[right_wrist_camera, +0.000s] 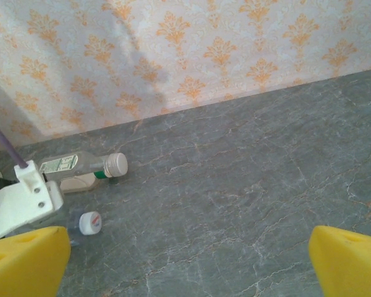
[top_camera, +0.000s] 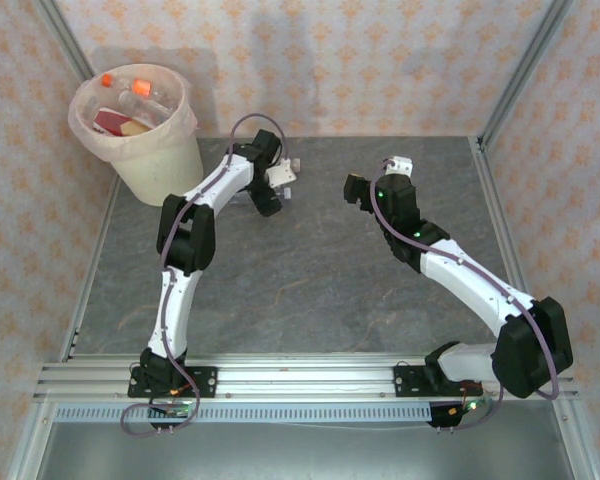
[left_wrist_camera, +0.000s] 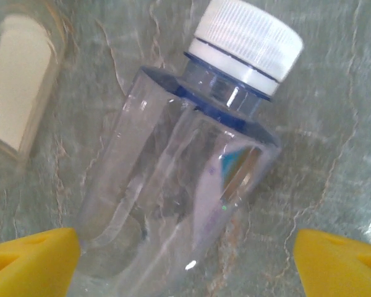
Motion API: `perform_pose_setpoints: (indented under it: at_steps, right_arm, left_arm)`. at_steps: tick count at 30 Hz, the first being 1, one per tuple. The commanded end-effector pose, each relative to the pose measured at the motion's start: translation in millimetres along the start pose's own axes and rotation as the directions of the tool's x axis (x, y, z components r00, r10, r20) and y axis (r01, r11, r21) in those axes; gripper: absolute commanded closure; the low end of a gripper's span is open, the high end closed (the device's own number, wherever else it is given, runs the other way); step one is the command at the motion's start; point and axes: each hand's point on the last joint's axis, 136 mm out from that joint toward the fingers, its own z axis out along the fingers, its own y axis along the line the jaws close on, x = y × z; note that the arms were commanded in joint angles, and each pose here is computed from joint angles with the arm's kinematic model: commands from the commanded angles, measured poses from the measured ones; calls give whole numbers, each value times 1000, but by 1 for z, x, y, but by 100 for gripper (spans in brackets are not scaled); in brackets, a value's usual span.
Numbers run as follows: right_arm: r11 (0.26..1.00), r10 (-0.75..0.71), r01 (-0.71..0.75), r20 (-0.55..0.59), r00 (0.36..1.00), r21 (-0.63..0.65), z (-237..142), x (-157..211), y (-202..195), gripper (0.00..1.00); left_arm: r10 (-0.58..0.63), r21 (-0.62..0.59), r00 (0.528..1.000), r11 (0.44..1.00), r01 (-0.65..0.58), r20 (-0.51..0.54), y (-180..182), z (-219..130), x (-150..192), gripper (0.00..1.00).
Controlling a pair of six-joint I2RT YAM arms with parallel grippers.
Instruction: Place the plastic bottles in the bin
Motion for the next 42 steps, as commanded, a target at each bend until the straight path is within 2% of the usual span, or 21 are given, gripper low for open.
perform_pose_setpoints:
  at_steps: [1, 2, 6, 9, 12, 15, 18, 21, 23, 25, 26, 29, 31, 34, 36, 40, 42]
  right_arm:
    - [1000, 6, -6, 15, 1000, 2, -3, -8, 0, 1]
    - [1000, 6, -6, 14, 1000, 1, -3, -8, 0, 1]
    - [1000, 15, -15, 11, 1000, 4, -3, -7, -1, 1]
    - [1000, 18, -18, 12, 1000, 7, -6, -8, -2, 1]
    - [1000, 18, -19, 20, 1000, 14, -8, -9, -4, 1]
    - [1000, 21, -21, 33, 999, 12, -10, -13, -4, 1]
    - [1000, 22, -22, 42, 999, 5, -10, -16, -2, 1]
    - [1000, 21, -21, 52, 998, -3, -9, -20, 1, 1]
    - [1000, 22, -21, 54, 998, -10, -9, -22, 3, 1]
    - [999, 32, -31, 55, 998, -20, -9, -24, 5, 1]
    - [999, 37, -36, 55, 998, -27, -9, -24, 6, 1]
    - [998, 50, -48, 55, 997, -37, -9, -23, 8, 1]
    - [998, 57, -55, 52, 997, -41, -8, -22, 8, 1]
    - [996, 70, -68, 45, 997, -53, -7, -21, 11, 1]
    - [995, 79, -76, 43, 996, -63, -6, -21, 13, 1]
    - [993, 87, -84, 33, 996, -80, -5, -20, 16, 1]
    - [993, 90, -88, 28, 996, -81, -5, -19, 16, 1]
  left_arm:
    - [-9, -104, 996, 995, -1, -91, 13, 18, 18, 9]
    - [-12, -124, 995, 992, 0, -96, 19, 20, 17, 9]
    - [5, -82, 991, 996, -17, -135, 18, 31, 17, 9]
    - [7, -42, 991, 999, -13, -132, 9, 33, 19, 15]
    - [-15, -53, 995, 999, 10, -97, 7, 23, 20, 28]
    - [-79, -76, 997, 994, 77, -20, 12, -2, 14, 48]
    - [-180, -135, 980, 972, 190, 87, 29, -44, 4, 56]
    - [-290, -187, 924, 922, 340, 251, 56, -112, -8, 60]
    - [-366, -201, 851, 864, 461, 377, 79, -166, -9, 60]
    - [-450, -218, 752, 770, 600, 481, 111, -213, 4, 60]
    - [-474, -240, 701, 709, 663, 533, 127, -242, 15, 60]
    - [-524, -302, 560, 498, 813, 642, 171, -302, 56, 61]
    - [-541, -273, 433, 352, 895, 721, 194, -335, 83, 61]
    - [-568, -120, 208, 189, 975, 796, 219, -360, 117, 62]
    - [-574, -43, 89, 93, 995, 814, 232, -365, 135, 63]
    - [-596, 61, -65, -27, 998, 800, 250, -355, 153, 64]
    - [-618, 118, -145, -85, 989, 773, 260, -337, 158, 64]
